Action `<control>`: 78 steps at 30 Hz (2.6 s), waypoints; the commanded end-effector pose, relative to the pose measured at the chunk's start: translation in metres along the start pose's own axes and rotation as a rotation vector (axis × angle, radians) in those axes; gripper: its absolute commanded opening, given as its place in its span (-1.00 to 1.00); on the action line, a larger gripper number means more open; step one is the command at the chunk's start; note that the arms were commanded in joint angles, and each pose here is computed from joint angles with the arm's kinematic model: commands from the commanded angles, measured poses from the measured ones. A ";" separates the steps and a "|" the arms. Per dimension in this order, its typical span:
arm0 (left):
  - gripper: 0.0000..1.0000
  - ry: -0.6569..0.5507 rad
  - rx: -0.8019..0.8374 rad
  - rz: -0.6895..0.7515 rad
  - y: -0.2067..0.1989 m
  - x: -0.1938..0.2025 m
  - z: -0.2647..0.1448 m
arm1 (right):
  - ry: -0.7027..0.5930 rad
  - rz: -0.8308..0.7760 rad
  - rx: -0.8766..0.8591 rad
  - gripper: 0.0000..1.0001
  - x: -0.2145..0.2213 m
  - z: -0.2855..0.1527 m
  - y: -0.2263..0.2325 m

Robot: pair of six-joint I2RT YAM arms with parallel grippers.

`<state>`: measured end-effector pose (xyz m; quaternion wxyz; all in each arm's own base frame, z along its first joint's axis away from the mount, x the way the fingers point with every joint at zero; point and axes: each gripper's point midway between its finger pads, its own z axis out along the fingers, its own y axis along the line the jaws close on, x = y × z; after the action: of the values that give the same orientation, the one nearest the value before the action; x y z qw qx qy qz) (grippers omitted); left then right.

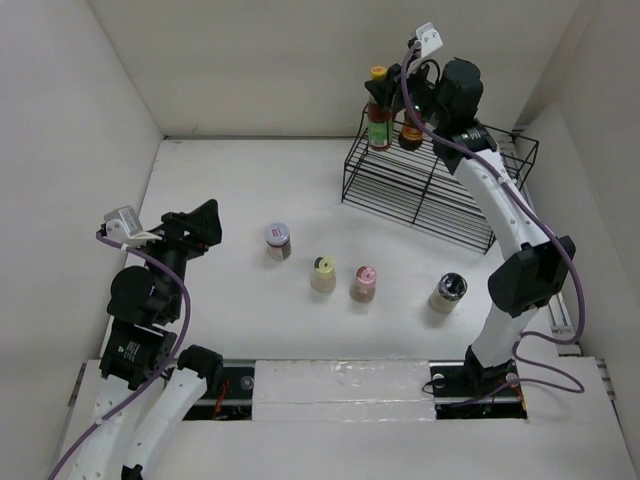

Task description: Organize the condiment bottles

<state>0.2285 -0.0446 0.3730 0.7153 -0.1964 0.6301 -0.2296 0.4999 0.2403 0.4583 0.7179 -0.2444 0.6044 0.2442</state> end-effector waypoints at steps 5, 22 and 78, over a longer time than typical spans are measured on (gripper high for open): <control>0.62 -0.016 0.031 -0.015 -0.008 -0.004 0.005 | -0.058 -0.065 0.068 -0.57 -0.020 -0.006 -0.032; 0.62 -0.009 0.026 -0.012 -0.008 -0.001 0.007 | -0.071 -0.086 0.123 -0.60 0.040 0.016 -0.045; 0.70 0.005 -0.011 -0.019 -0.002 0.002 0.011 | 0.564 -0.006 -0.403 0.99 0.266 -0.051 0.252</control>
<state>0.2382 -0.0467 0.3646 0.7028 -0.2085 0.6416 -0.2258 0.3343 0.4118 0.1600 0.4502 -0.4337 0.7296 0.2774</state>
